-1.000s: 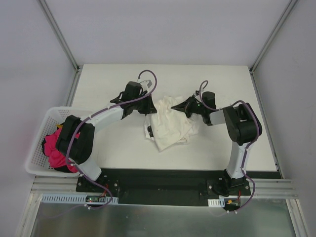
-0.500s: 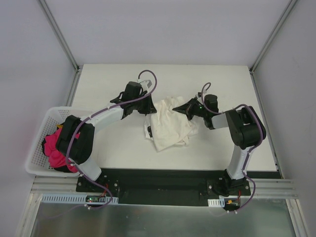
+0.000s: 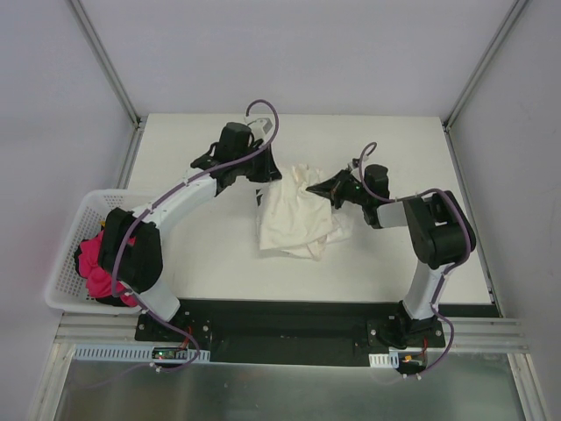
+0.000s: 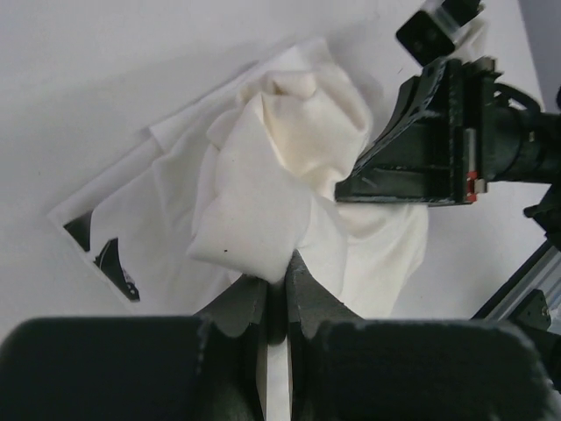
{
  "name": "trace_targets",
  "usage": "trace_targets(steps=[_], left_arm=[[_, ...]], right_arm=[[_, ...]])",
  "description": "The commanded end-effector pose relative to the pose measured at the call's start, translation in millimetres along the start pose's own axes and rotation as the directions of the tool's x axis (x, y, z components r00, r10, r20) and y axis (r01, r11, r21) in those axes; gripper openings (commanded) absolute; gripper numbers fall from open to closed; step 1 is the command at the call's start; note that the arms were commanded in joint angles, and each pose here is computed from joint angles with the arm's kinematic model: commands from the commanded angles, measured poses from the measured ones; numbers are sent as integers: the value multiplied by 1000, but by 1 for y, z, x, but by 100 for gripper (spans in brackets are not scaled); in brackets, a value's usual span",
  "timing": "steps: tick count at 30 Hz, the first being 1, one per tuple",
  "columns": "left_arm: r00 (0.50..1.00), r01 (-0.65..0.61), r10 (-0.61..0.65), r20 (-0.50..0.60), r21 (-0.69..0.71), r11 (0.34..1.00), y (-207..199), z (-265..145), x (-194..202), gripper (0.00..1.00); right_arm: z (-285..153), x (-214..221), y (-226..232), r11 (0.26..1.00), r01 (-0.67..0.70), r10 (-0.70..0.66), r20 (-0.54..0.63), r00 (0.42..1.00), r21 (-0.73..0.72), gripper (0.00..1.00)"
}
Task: Fold and stack the t-shirts
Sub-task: Smooth out wrinkles on the folded tshirt
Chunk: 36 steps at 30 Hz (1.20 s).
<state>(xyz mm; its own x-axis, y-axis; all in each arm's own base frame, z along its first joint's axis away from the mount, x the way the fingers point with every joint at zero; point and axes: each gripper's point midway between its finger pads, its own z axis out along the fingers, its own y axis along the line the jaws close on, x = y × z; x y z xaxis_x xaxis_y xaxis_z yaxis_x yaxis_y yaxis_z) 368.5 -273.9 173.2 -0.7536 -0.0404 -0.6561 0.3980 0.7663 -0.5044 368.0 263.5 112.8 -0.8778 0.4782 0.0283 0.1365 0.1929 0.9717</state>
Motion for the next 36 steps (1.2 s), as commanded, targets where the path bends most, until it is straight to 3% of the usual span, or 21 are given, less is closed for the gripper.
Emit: trace_targets(steps=[1,5,18,29,36], left_arm=[[986,-108,102,128,36,994,-30,-16,-61,0],[986,-117,110,122,49,992,-33,-11,-66,0],[997,-76,76,6,56,996,-5,38,-28,0],[997,-78,78,-28,4,997,17,39,-7,0],[996,-74,74,-48,0,997,23,47,1,0]], right_arm=[[-3,1,55,988,109,-111,-12,994,-109,1],[-3,-3,62,986,118,-119,-2,993,-114,1],[-1,-14,42,994,75,-74,13,997,-73,1],[-18,-4,14,1000,26,-27,48,998,14,1],[-31,4,7,991,81,-90,74,993,108,1]])
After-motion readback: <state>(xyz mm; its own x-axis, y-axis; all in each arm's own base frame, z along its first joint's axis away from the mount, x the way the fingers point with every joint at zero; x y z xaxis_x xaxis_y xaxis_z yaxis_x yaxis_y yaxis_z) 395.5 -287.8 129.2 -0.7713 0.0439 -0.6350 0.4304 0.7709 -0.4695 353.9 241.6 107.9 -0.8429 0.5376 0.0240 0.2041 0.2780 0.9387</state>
